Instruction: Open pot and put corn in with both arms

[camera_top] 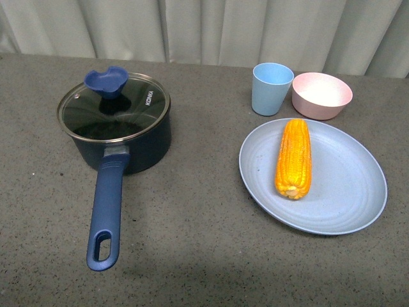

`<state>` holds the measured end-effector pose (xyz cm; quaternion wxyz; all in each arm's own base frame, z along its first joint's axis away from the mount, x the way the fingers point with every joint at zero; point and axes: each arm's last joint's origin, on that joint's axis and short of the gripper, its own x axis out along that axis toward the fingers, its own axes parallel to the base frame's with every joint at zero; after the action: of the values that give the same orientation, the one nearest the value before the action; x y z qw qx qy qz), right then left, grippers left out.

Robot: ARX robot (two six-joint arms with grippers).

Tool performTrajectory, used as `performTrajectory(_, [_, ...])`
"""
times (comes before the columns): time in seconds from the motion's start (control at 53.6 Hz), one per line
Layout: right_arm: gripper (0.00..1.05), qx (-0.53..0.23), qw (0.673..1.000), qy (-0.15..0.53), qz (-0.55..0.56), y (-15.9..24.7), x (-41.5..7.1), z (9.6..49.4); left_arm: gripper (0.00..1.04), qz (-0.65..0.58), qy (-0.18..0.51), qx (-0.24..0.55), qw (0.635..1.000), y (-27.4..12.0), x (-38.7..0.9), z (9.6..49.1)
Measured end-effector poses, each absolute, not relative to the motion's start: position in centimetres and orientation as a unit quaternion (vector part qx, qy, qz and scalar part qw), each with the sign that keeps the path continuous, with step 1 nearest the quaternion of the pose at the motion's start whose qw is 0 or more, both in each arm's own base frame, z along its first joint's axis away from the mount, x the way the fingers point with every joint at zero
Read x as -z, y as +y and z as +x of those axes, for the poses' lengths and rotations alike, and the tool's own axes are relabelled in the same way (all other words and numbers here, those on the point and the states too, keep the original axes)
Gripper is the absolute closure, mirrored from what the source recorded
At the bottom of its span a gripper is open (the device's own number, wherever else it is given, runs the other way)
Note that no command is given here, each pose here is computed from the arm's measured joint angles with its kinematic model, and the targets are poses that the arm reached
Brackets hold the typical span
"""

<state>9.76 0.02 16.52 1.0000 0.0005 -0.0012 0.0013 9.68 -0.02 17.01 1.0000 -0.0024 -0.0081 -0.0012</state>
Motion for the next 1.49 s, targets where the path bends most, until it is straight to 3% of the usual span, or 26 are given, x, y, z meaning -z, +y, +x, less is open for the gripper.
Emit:
performTrajectory(1.046, [0.09,-0.001,1.000,-0.001,0.000,0.0,-16.5,9.8,0.07,-0.002,-0.008,0.001,1.000,0.0,-17.0,9.7])
performTrajectory(1.102, [0.09,-0.001,1.000,-0.001,0.000,0.0,-16.5,9.8,0.07,-0.016,0.029,-0.046,0.998,0.0,-16.7,9.8])
performTrajectory(1.139, [0.09,-0.001,1.000,-0.001,0.000,0.0,-16.5,9.8,0.07,-0.025,0.058,-0.079,0.995,-0.1,-16.3,10.3])
performTrajectory(1.214, [0.09,-0.001,1.000,-0.001,0.000,0.0,-16.5,9.8,0.07,-0.039,0.067,-0.064,0.995,-0.5,-16.3,11.5])
performTrajectory(1.382, [0.09,-0.001,1.000,-0.001,0.000,0.0,-16.5,9.8,0.07,-0.072,0.025,0.025,0.997,-3.8,-19.3,16.5])
performTrajectory(1.494, [0.09,-0.001,1.000,-0.001,0.000,0.0,-16.5,9.8,0.07,-0.077,0.035,0.084,0.993,-7.3,-19.6,20.0])
